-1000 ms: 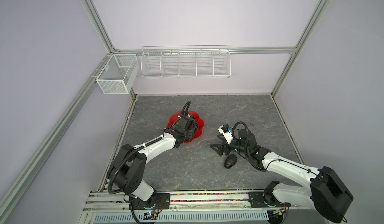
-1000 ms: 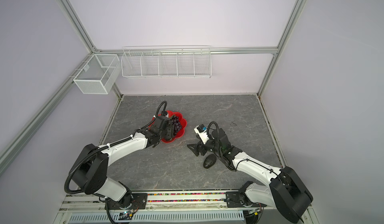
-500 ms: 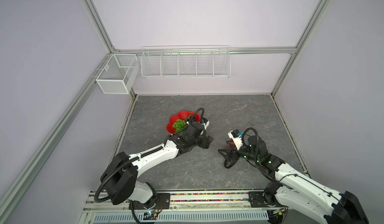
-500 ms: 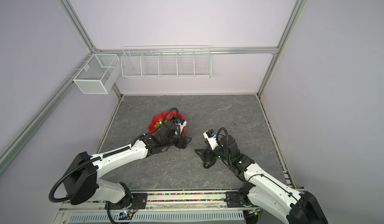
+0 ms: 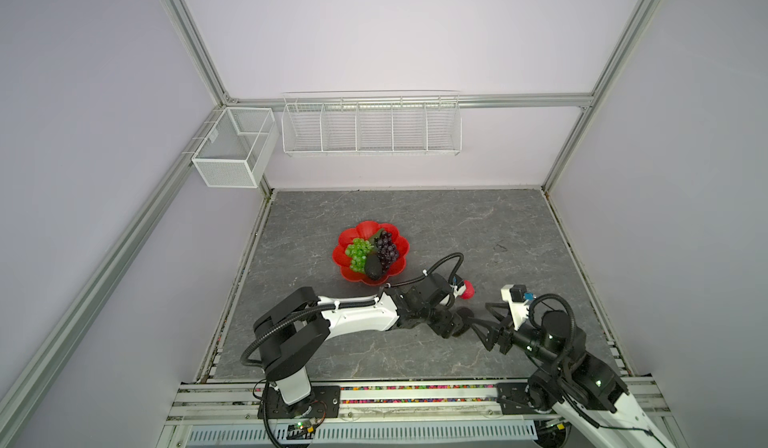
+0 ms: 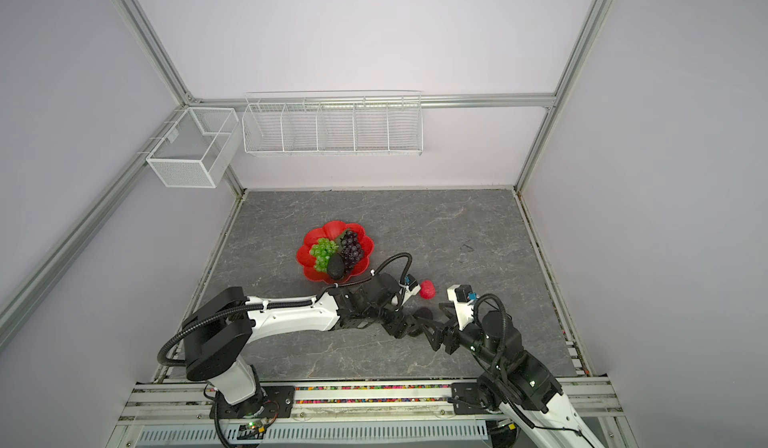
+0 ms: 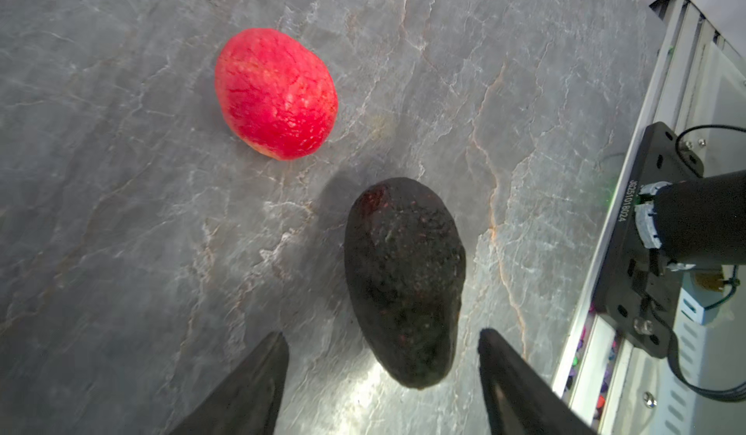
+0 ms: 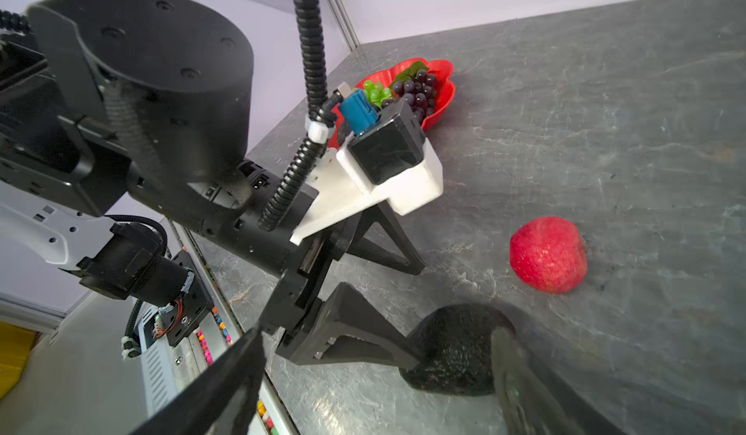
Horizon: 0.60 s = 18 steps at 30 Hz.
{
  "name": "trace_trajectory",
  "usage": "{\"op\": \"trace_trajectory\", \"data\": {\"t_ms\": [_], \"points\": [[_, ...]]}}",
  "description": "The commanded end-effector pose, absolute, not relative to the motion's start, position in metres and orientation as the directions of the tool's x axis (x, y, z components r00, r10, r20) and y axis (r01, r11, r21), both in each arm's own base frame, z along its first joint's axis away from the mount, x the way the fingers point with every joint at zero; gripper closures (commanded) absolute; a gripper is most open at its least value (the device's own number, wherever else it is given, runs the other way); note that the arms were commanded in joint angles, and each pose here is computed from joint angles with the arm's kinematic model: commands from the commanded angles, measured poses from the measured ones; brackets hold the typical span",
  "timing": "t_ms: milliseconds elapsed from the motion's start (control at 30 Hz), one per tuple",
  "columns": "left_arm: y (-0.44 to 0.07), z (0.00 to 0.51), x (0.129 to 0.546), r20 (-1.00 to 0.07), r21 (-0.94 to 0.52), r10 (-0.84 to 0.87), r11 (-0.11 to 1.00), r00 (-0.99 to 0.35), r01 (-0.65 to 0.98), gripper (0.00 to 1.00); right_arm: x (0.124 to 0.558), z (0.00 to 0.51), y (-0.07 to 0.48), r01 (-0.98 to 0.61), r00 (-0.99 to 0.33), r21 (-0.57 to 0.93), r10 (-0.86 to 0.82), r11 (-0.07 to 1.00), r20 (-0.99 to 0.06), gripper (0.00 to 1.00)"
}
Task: Place and organize the fake fruits in the fruit bowl
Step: 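Move the left gripper to the second avocado and grasp it, then carry the second avocado into the red bowl and release it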
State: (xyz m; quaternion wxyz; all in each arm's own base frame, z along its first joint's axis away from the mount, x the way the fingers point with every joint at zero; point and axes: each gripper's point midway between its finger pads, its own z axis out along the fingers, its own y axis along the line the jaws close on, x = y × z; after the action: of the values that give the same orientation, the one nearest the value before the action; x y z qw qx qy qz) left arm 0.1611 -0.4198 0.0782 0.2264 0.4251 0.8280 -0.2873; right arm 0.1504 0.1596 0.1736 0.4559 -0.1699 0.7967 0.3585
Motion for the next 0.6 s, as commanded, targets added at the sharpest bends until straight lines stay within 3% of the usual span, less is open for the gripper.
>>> {"op": "trace_trajectory", "data": {"t_ms": [0, 400, 567], "points": [[-0.438, 0.087, 0.158, -0.653, -0.281, 0.573, 0.425, -0.496, 0.861, 0.25, 0.147, 0.157, 0.154, -0.551, -0.585, 0.444, 0.053, 0.707, -0.81, 0.11], [-0.454, 0.06, 0.161, -0.615, -0.237, 0.61, 0.461, -0.499, 0.855, 0.26, 0.148, 0.154, 0.155, -0.552, -0.583, 0.443, 0.053, 0.707, -0.811, 0.11], [-0.457, 0.057, 0.165, -0.625, -0.205, 0.611, 0.473, -0.486, 0.857, 0.31, 0.149, 0.152, 0.155, -0.552, -0.582, 0.44, 0.05, 0.709, -0.811, 0.11]]}}
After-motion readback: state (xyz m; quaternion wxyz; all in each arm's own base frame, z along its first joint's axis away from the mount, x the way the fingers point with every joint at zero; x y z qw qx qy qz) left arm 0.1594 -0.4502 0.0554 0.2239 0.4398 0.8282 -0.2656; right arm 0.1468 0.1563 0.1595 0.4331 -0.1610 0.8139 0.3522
